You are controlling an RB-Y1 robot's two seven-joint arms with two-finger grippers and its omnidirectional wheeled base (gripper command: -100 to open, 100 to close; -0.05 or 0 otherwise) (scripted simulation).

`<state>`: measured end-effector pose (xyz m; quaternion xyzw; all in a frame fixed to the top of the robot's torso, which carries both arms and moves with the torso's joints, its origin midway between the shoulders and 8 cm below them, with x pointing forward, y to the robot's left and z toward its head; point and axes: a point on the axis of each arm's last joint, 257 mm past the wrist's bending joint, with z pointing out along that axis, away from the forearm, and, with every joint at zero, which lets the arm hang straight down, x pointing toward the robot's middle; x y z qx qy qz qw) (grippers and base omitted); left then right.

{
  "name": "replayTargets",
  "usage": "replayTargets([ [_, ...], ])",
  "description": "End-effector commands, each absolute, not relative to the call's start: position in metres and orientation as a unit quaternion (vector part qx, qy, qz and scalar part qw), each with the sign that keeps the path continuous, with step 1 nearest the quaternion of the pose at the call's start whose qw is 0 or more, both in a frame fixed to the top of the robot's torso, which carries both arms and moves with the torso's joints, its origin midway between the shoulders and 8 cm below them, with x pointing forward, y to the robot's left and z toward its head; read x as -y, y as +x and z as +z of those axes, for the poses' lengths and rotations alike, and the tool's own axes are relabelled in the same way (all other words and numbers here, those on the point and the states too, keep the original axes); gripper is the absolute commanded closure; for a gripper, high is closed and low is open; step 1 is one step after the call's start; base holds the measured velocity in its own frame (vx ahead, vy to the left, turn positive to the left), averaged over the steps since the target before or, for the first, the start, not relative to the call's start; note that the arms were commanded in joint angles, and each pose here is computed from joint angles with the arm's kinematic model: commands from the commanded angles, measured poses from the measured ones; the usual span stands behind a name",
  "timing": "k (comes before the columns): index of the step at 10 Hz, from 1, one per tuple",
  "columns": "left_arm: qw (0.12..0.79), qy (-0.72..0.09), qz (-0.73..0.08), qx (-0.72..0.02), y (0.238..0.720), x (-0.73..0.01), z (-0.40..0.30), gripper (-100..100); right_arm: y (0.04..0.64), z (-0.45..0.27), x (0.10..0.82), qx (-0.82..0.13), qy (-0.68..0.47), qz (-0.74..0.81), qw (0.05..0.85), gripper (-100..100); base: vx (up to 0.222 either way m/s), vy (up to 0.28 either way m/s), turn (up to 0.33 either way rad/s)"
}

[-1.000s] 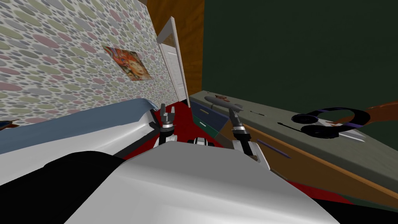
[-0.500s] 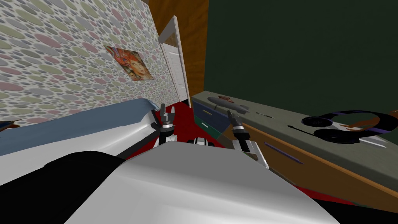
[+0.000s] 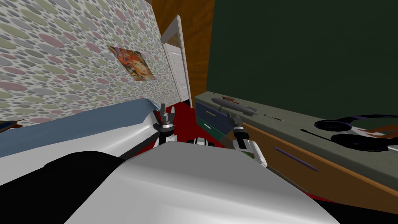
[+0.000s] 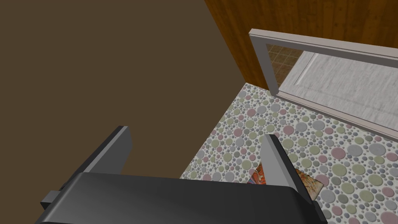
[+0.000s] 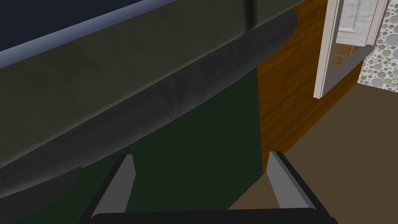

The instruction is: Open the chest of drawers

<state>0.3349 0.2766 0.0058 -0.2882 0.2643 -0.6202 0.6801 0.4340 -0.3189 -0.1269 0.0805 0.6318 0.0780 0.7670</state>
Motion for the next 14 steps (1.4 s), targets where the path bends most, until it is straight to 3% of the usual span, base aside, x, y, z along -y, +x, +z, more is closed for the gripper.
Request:
replayTargets([
  [1, 0.68, -0.288, -0.62, -0.264, 0.335, -0.277, 0.006, 0, 0.435, -0.148, 0.337, -0.655, 0.061, 0.007, 0.753, -100, 0.027, 0.115, 0.021],
  [14, 0.68, -0.288, -0.62, -0.264, 0.335, -0.277, 0.006, 0, 0.433, -0.222, 0.413, -0.714, -0.049, -0.267, 0.645, -100, 0.032, 0.091, 0.026],
])
